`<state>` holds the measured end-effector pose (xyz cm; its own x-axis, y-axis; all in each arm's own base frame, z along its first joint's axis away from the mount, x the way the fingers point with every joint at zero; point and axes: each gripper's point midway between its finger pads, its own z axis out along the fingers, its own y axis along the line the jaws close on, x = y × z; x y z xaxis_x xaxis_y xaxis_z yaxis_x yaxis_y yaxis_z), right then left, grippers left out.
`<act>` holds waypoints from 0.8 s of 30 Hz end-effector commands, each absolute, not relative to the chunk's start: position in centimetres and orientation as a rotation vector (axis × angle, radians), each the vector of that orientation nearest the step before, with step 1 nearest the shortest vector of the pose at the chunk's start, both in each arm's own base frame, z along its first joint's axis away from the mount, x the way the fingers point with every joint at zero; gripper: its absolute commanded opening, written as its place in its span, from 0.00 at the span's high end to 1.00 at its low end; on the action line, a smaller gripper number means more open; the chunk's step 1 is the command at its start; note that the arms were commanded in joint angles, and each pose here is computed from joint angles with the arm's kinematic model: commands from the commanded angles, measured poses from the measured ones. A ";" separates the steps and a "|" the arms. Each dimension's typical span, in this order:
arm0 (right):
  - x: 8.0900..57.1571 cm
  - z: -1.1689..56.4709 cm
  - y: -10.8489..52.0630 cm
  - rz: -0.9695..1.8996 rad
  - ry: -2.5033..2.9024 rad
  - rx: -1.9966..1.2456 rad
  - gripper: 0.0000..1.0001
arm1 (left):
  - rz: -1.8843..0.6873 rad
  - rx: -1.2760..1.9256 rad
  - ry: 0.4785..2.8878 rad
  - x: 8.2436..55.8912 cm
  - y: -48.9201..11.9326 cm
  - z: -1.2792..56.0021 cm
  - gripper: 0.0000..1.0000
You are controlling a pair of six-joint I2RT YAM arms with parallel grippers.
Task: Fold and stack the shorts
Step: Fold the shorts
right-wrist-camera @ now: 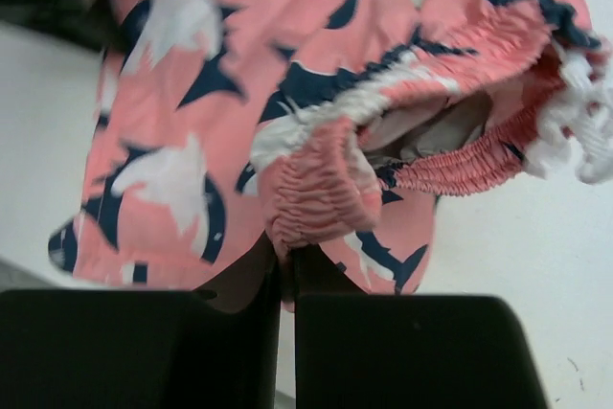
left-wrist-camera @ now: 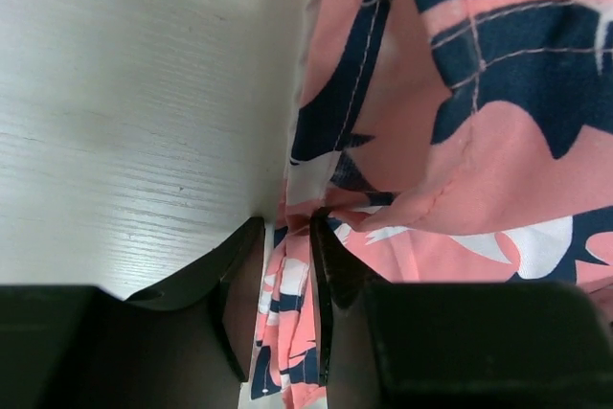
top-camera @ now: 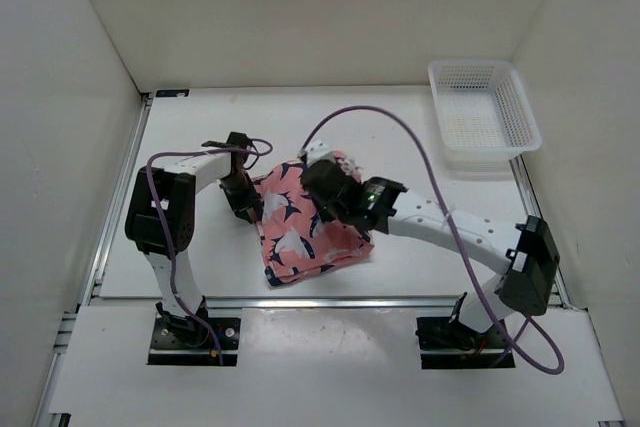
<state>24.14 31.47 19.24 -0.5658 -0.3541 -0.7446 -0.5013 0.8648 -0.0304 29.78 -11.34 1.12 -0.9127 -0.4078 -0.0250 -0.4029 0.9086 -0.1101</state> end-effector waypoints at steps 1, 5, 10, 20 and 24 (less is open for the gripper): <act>23.6 20.7 33.8 0.173 2.120 -0.729 1.00 | -0.157 -0.647 3.003 30.7 -10.9 0.8 0.63; 21.8 19.6 37.1 0.258 2.106 -0.809 1.00 | -0.156 -0.679 2.995 30.9 -10.2 0.8 0.65; 20.5 18.3 40.4 0.303 2.111 -0.884 1.00 | -0.155 -0.695 2.988 30.9 -9.5 0.9 0.65; 17.7 14.5 47.6 0.329 2.059 -1.136 0.98 | -0.182 -0.718 2.955 31.4 -8.7 1.8 0.66; 17.4 17.8 47.7 0.369 2.021 -1.159 0.02 | -0.192 -0.726 2.919 32.1 -7.5 3.9 0.41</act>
<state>17.10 46.80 12.41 -0.3541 -0.6592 -0.6633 -0.8100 0.5708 -0.1349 30.53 -8.99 1.35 -0.8870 -0.4615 -0.0139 -0.4562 0.8808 -0.1269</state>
